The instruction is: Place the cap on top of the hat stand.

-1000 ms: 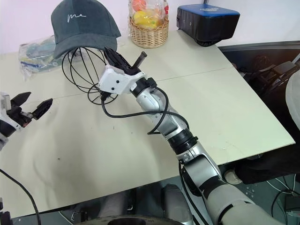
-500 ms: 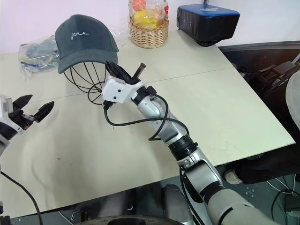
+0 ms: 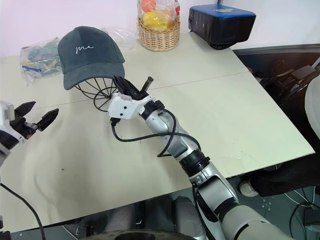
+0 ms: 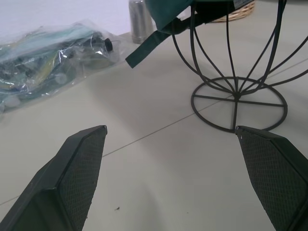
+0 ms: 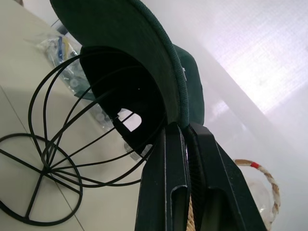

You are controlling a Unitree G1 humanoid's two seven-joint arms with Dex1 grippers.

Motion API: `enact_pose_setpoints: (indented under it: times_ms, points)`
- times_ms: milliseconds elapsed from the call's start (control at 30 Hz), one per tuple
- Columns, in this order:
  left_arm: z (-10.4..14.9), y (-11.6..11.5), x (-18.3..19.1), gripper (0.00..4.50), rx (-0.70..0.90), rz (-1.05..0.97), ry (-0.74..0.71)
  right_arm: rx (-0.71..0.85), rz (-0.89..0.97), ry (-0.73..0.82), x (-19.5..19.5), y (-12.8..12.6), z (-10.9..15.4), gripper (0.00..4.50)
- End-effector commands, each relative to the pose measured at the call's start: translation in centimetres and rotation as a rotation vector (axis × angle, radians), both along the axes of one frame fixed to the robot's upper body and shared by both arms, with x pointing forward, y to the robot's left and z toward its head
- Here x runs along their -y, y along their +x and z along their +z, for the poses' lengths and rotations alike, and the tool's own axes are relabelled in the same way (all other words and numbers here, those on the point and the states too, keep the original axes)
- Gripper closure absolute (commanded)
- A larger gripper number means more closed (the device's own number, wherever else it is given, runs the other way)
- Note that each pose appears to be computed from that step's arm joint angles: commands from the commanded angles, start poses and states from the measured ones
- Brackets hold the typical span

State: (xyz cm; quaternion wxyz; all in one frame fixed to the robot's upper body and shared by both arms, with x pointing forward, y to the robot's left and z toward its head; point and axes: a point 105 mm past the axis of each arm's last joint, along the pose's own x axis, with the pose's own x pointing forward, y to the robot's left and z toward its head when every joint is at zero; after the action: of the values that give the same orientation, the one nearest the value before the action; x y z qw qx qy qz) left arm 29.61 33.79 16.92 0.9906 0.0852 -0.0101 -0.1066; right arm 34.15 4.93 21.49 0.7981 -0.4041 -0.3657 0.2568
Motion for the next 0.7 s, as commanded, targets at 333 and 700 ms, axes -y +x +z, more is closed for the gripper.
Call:
enact_pose_setpoints:
  times_ms: [333,700]
  points:
    - [1.8,2.1,2.0,0.0,0.056,-0.053,0.011,0.018,-0.106,-0.005,1.2,1.2,-1.2,4.48]
    - [2.1,3.4,2.5,0.0,0.06,-0.096,0.009,-0.092,-0.083,0.065,0.5,1.0,-1.8,4.48]
